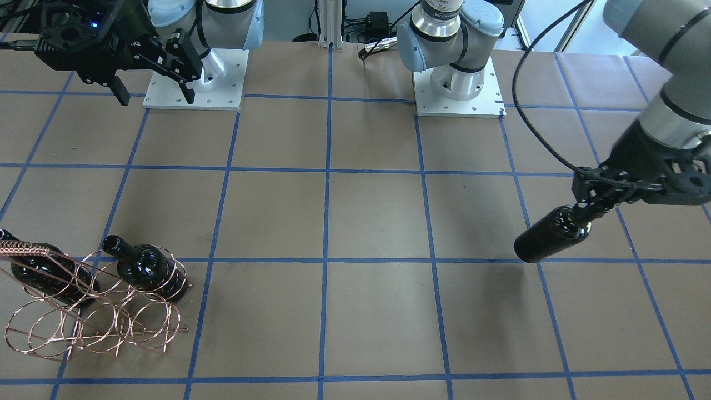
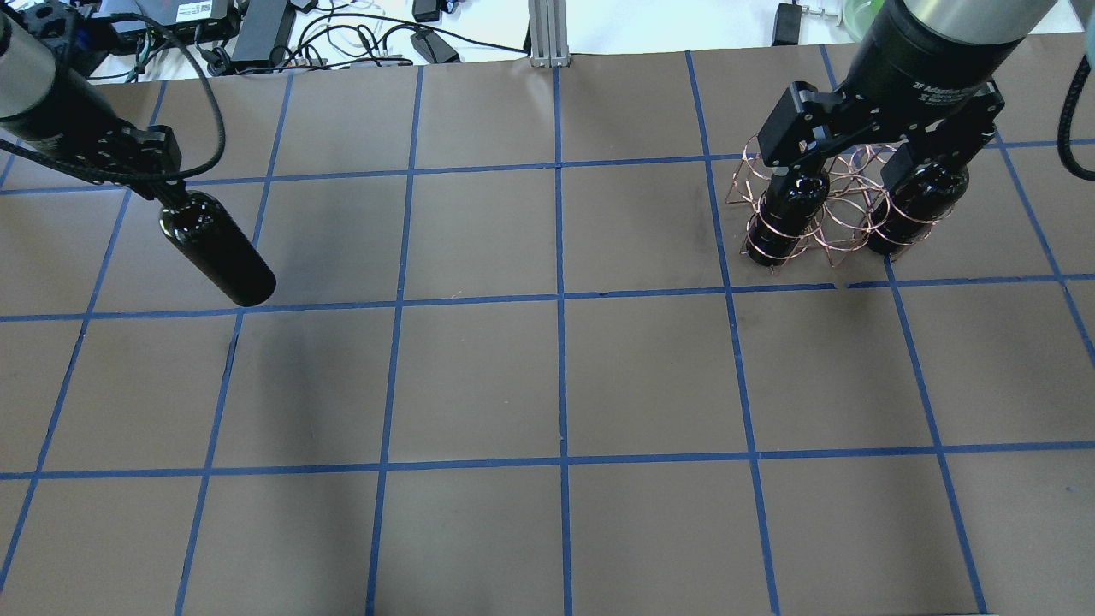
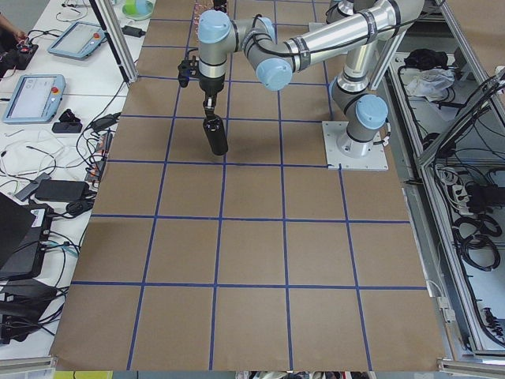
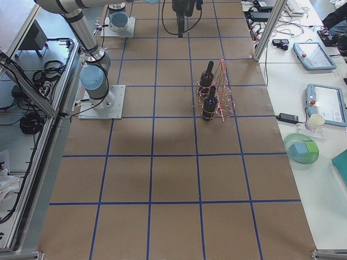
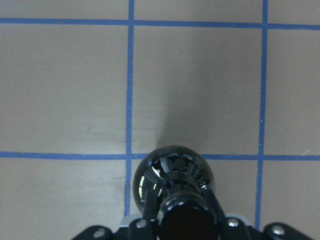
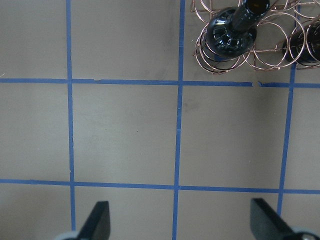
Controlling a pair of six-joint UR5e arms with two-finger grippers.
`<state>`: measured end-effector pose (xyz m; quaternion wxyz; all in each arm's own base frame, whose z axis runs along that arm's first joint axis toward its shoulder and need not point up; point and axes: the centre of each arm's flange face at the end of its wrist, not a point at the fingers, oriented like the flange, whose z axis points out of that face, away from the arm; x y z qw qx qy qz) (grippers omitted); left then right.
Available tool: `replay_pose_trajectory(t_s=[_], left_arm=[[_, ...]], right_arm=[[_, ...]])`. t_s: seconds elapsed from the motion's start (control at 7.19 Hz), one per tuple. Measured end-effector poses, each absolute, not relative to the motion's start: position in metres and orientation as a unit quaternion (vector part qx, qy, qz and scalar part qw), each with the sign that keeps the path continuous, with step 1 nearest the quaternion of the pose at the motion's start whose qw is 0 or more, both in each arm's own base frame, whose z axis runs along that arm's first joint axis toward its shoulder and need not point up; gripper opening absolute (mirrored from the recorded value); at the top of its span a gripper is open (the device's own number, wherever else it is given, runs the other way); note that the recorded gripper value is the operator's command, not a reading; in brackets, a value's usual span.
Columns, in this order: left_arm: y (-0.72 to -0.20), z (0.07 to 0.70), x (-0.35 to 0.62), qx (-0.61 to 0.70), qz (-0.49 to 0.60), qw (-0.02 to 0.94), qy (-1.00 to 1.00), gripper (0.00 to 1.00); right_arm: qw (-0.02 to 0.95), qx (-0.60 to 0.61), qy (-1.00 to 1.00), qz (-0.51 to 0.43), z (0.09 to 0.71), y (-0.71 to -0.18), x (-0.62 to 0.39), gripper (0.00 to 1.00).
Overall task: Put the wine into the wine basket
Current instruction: 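Lift the bottle with the left gripper and carry it toward table center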
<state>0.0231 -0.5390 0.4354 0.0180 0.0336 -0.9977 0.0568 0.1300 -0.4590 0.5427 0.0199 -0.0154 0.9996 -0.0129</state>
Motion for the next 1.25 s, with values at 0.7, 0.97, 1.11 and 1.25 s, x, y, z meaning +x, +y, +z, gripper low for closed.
replay_pose_trajectory(t_s=[0.7,0.97,1.11,1.25], left_arm=[[-0.458,0.413,-0.195,0.080,0.011,0.034,-0.996,0.00],[-0.432,0.392,-0.215,0.069,-0.008,0.020,-0.997,0.00],[-0.425,0.386,-0.219,0.064,-0.010,0.010,-0.998,0.00],[-0.422,0.385,-0.223,0.058,-0.005,0.005,-0.998,0.00]], right_arm=[[0.020,-0.015,0.999,-0.020,0.545,-0.460,0.128,1.00],[0.019,-0.014,1.000,-0.017,0.543,-0.462,0.128,1.00],[0.019,-0.014,1.000,-0.017,0.542,-0.462,0.128,1.00],[0.019,-0.014,1.000,-0.016,0.542,-0.462,0.128,1.00]])
